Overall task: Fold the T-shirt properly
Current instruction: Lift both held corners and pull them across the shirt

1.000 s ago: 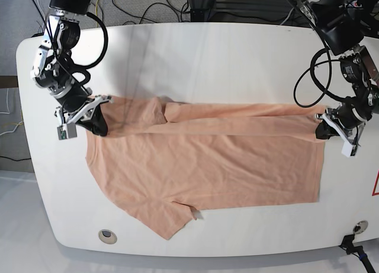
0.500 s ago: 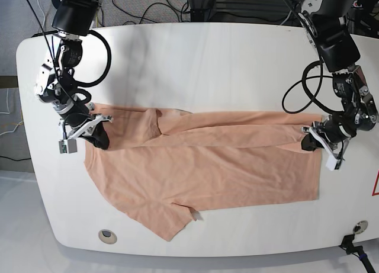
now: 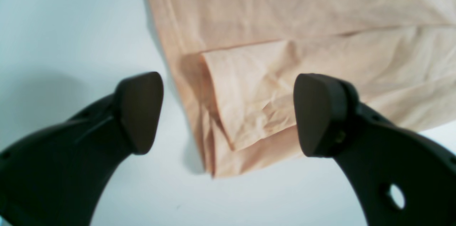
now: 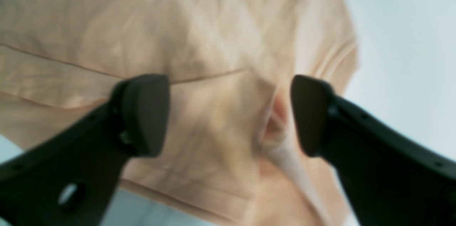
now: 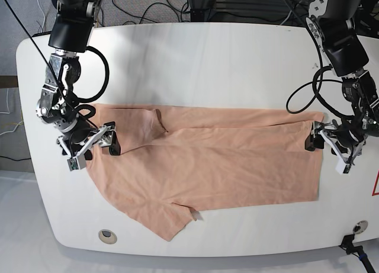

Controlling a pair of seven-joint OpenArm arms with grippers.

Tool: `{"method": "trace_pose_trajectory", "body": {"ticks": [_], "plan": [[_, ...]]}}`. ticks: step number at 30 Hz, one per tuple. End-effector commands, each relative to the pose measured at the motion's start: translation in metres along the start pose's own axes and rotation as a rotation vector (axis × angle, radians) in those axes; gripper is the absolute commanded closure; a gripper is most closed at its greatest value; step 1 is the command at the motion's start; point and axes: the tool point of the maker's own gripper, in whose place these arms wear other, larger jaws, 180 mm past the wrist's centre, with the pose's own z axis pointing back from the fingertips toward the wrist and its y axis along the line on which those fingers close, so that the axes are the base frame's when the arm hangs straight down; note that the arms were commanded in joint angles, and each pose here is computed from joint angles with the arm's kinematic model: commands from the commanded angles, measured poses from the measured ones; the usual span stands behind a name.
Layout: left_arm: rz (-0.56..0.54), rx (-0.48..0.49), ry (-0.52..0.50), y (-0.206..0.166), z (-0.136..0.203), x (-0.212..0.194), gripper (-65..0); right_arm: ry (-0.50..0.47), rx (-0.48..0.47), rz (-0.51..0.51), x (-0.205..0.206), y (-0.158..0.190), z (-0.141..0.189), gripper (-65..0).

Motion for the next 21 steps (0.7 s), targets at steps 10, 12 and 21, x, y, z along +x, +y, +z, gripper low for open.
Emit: {"method": "trace_pose_trajectory", "body": {"ticks": [10,12,21], "plan": [[-0.249,0.171,-0.178,0.014,0.071,0.037,-53.8,-0.011,-0.166,0.317,0.006,0.000,0.051,-54.1],[-0.286,0.190,-0.175,0.011,0.075,0.027,-53.8,0.016,-0.188,0.336,-0.008,-0.006,0.051,-54.1],[-0.358,0.247,-0.159,0.001,0.062,-0.005,-53.8,0.110,-0.263,0.214,-0.051,-0.065,0.061,-54.1]]}}
